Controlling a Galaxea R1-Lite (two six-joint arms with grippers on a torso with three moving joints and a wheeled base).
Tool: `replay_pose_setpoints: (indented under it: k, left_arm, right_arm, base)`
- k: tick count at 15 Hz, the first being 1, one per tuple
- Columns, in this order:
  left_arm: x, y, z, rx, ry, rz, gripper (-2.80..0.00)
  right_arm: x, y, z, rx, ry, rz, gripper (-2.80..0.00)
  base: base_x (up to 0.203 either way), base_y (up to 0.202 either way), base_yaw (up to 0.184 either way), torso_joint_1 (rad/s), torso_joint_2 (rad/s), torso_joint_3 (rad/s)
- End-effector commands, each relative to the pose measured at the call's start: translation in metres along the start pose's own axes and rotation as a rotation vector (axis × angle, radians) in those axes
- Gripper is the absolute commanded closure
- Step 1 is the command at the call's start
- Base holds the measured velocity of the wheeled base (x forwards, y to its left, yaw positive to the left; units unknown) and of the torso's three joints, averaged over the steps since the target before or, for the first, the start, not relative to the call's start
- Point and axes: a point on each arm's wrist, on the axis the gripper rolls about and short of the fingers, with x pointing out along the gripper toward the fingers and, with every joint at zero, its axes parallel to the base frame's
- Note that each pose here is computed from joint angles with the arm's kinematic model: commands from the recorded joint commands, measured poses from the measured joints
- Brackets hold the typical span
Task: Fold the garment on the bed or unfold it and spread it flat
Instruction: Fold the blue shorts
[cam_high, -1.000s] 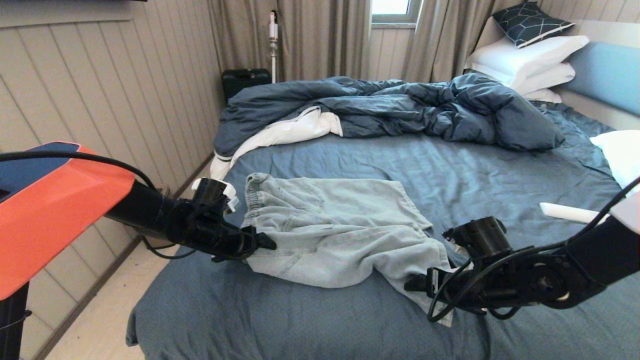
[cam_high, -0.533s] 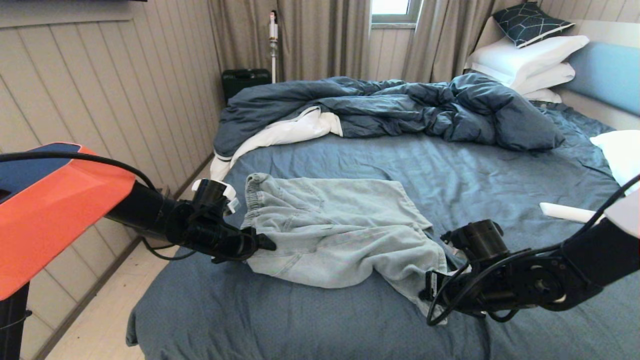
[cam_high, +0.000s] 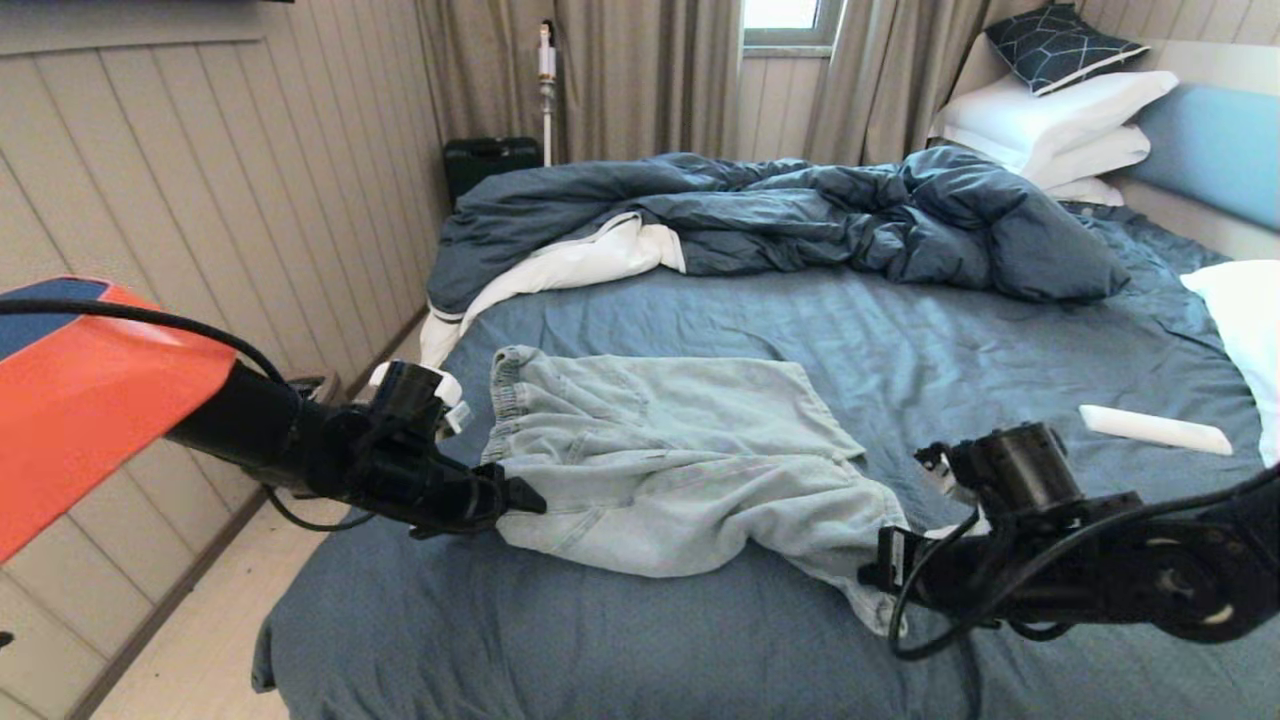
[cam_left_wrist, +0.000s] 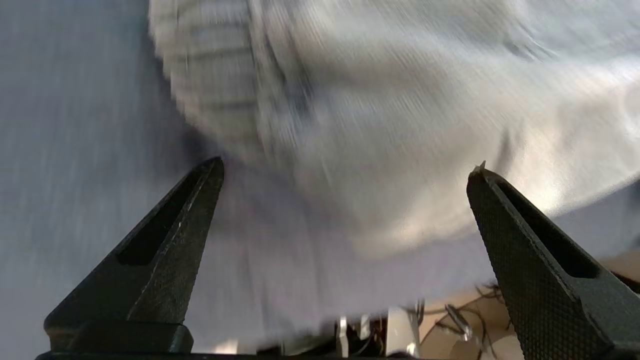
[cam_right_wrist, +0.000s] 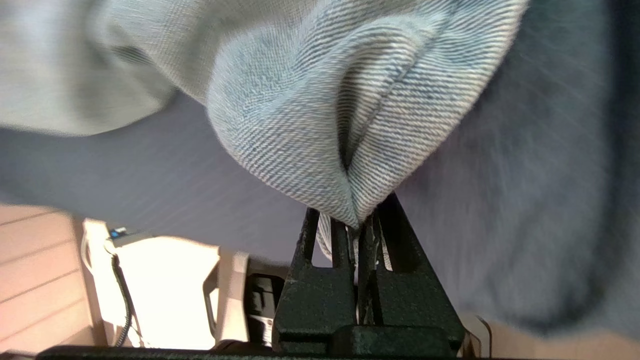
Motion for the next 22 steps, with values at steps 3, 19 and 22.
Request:
replay_pose_setpoints:
  k: [3,19,22]
  left_arm:
    - [-0.051,-0.016,-0.02,0.031,-0.031,-0.025,-2.8]
    - [0.012,-0.014,-0.032,0.055,-0.041,-0.067,-2.8]
    - [0.021,-0.012,-0.031,0.082,-0.03,-0.064,-2.8]
  right_arm:
    - [-0.071,-0.001,-0.018,-0.014,-0.136,0.071,0.0]
    - [-0.098,-0.021,-0.064,-0.022,0.002,0.015,0.0]
    - [-0.098,-0.021,-0.064,-0.022,0.001,0.015,0.0]
  base:
    - [0.0,0.0,0.0,0.0,0.0,0.0]
    - [0.0,0.0,0.0,0.0,0.0,0.0]
    - [0.0,0.0,0.0,0.0,0.0,0.0]
